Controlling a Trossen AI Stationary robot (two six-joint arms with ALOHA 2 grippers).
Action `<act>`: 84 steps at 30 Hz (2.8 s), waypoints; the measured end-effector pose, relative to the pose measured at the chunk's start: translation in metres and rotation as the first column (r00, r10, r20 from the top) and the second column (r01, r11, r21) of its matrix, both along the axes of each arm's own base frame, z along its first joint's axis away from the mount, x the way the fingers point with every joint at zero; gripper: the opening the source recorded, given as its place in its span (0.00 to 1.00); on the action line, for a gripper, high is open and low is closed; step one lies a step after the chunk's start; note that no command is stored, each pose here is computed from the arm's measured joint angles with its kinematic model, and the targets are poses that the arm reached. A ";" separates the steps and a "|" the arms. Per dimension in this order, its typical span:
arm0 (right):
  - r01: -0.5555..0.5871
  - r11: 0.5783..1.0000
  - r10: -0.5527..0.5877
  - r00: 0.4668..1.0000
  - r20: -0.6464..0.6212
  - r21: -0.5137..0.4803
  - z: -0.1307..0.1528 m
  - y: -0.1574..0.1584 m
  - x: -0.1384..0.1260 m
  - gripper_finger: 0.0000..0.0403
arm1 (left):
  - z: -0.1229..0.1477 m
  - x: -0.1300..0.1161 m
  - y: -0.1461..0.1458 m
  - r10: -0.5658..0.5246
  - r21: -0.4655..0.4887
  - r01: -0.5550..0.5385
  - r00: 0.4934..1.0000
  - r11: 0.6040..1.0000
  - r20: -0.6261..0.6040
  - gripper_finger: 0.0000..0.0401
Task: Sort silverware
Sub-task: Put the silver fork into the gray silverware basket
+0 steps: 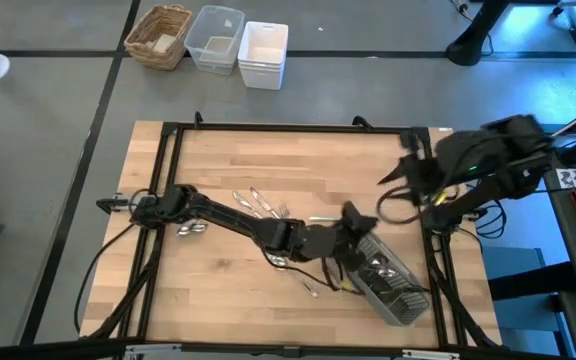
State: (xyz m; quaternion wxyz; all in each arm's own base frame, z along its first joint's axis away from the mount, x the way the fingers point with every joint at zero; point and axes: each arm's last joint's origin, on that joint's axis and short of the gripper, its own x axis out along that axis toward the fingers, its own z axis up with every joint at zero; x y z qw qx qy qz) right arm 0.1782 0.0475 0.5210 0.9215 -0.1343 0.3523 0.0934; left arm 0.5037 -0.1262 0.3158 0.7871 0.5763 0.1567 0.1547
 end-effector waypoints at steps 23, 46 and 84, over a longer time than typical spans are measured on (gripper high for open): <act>0.166 0.983 -0.172 0.981 0.087 0.077 0.011 -0.015 -0.042 0.33 | -0.008 -0.109 0.109 0.546 -0.696 -0.661 0.486 -0.280 -0.682 0.19; 0.166 0.972 -0.193 0.967 0.168 0.166 0.019 -0.028 -0.089 0.33 | -0.097 -0.084 0.247 0.156 -0.446 -0.860 0.419 -0.247 -0.894 0.09; 0.242 0.961 -0.243 0.970 -0.008 0.130 -0.028 -0.028 -0.086 0.33 | -0.146 -0.074 0.239 -0.050 -0.330 -0.935 0.339 -0.130 -0.939 0.22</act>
